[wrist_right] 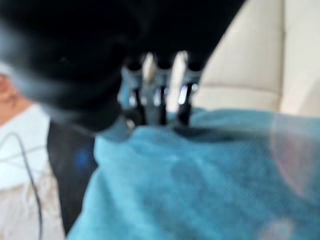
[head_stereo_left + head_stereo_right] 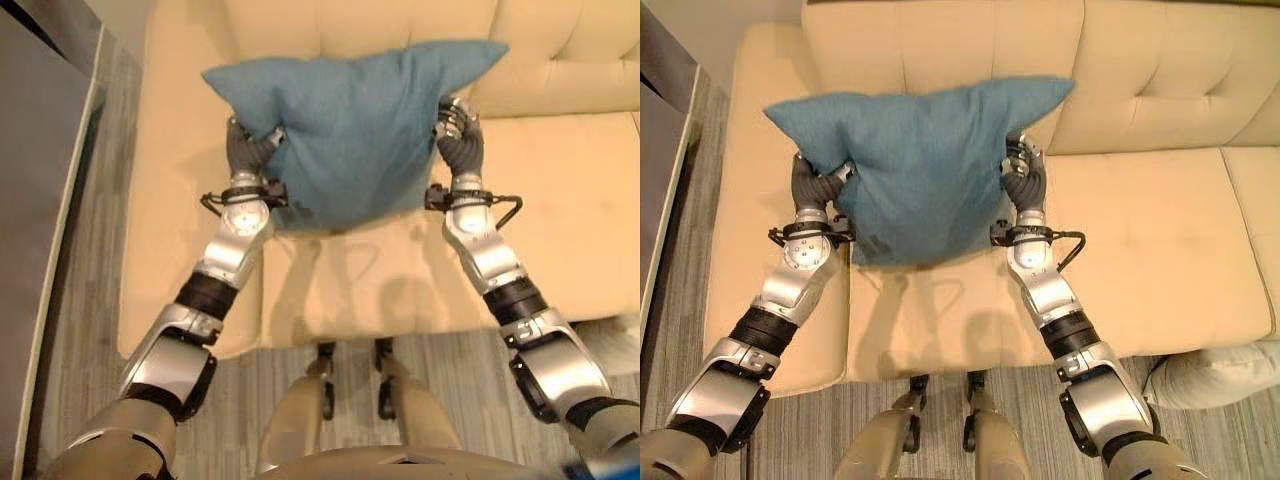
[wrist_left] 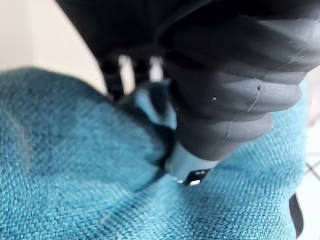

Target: Pick up all the scattered cushions and arrange them neatly on the sofa.

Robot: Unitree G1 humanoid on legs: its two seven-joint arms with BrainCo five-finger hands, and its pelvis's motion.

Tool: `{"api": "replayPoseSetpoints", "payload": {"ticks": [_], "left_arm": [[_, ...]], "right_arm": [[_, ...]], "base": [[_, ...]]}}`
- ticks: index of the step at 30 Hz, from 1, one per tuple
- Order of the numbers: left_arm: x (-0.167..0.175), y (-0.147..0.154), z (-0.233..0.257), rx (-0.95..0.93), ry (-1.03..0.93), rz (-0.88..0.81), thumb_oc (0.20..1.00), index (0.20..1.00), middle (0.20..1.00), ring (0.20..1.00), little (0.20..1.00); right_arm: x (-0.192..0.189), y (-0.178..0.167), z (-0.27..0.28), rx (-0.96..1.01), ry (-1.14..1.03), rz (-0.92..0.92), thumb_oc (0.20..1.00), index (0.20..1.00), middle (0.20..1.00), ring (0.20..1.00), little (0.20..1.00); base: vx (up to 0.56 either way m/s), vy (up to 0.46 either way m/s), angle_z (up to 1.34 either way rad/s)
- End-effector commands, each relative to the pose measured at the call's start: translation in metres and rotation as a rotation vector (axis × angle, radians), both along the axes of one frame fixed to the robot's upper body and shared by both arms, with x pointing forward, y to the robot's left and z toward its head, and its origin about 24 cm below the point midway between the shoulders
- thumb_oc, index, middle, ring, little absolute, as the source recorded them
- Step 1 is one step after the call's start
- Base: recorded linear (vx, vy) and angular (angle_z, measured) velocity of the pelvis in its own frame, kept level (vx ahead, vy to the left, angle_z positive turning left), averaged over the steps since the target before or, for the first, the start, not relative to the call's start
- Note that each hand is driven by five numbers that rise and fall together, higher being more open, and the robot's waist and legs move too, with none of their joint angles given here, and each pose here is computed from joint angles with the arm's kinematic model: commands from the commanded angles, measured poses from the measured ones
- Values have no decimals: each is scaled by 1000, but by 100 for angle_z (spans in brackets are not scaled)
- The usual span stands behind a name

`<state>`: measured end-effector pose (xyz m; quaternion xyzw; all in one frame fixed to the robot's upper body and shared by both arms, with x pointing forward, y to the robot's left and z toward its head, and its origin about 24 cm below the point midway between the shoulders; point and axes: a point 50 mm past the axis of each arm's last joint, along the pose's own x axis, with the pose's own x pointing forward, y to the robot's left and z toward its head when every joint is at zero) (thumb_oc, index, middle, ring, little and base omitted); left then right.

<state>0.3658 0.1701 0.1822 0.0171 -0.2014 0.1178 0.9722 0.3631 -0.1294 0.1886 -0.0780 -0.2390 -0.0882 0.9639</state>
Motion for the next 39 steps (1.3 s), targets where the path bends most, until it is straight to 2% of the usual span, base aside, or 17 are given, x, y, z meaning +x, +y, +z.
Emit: {"api": "replayPoseSetpoints", "payload": {"ticks": [1, 10, 22, 29, 30, 31, 32, 33, 39], "left_arm": [[-4, -43, 80, 31, -328, -160, 200, 200, 200, 200, 200], [-2, -28, 134, 91, -448, -92, 200, 200, 200, 200, 200], [7, -31, 115, 29, -363, -105, 200, 200, 200, 200, 200], [18, -30, 110, 61, -298, -79, 200, 200, 200, 200, 200], [20, -26, 115, 76, -299, -57, 758, 758, 758, 758, 758], [20, -26, 116, 76, -300, -57, 1000, 1000, 1000, 1000, 1000], [21, -25, 121, 82, -306, -45, 1000, 1000, 1000, 1000, 1000], [22, -21, 131, 101, -315, -20, 1000, 1000, 1000, 1000, 1000], [20, -2, 173, 186, -371, 99, 1000, 1000, 1000, 1000, 1000]], "right_arm": [[-16, 41, 77, -8, -330, 159, 200, 200, 200, 200, 200], [-10, 45, 107, -35, -384, 141, 200, 200, 200, 200, 200], [-3, 44, 94, -60, -325, 114, 200, 200, 200, 200, 200], [1, 44, 105, -101, -340, 72, 200, 200, 200, 200, 200], [3, 45, 108, -104, -340, 64, 200, 200, 200, 200, 200], [3, 45, 109, -104, -341, 64, 200, 200, 200, 200, 200], [4, 45, 111, -107, -342, 50, 388, 388, 388, 388, 388], [7, 44, 114, -118, -342, 16, 1000, 1000, 1000, 1000, 1000], [16, 40, 133, -139, -349, -96, 1000, 1000, 1000, 1000, 1000]], "base": [[6, -1, -5], [50, 0, -6], [28, 1, 0], [9, -3, 11], [28, 8, 5], [0, 0, 0], [0, 0, 0], [0, 0, 0], [5, 1, 0]]}}
